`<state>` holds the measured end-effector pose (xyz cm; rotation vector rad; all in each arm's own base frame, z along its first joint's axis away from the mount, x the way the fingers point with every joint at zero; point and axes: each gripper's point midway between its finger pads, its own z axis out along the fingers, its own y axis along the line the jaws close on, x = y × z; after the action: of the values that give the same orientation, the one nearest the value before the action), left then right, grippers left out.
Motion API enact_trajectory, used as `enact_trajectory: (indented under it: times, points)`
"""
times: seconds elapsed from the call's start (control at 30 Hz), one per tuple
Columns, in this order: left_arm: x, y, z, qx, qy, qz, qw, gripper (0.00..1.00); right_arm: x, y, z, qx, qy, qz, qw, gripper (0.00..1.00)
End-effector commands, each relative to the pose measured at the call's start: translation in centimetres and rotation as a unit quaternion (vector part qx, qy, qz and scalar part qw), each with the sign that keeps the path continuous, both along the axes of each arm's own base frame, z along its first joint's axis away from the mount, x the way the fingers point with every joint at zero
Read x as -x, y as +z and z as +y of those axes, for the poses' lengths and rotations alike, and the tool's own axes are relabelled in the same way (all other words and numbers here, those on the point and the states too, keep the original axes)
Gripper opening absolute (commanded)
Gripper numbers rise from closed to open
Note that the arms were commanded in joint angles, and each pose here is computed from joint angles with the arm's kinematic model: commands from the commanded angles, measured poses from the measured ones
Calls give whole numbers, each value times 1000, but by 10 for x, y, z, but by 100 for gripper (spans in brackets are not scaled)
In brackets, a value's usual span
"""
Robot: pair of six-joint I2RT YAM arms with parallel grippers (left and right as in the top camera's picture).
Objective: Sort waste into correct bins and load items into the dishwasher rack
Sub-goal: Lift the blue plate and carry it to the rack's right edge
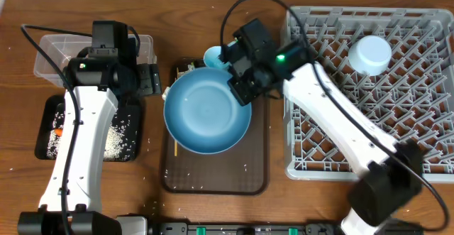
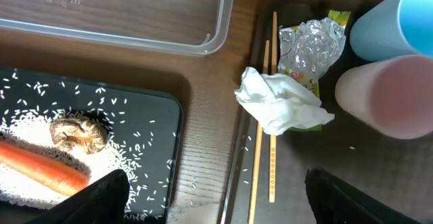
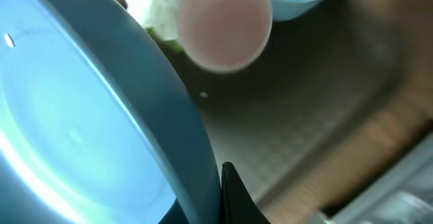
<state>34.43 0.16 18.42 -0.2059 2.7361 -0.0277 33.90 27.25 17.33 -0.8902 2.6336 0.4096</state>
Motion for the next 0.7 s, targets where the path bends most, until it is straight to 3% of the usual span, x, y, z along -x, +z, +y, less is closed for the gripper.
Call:
enact_trajectory:
  times: [0.0, 0.07, 0.27, 0.57, 0.67]
  points:
    - [-1, 0, 4, -4, 9, -1, 1000, 84, -26, 26, -46, 68, -90, -82, 990, 1]
    - [-1, 0, 4, -4, 9, -1, 1000, 84, -44, 44, -84, 119, -168, -138, 969, 1]
    - [-1, 0, 4, -4, 9, -1, 1000, 84, -80, 97, -206, 246, -372, -265, 855, 1]
    - [-1, 0, 4, -4, 9, -1, 1000, 84, -107, 136, -340, 258, -548, -324, 727, 1]
    - [-1, 0, 4, -4, 9, -1, 1000, 84, -110, 148, -379, 266, -570, -338, 699, 1]
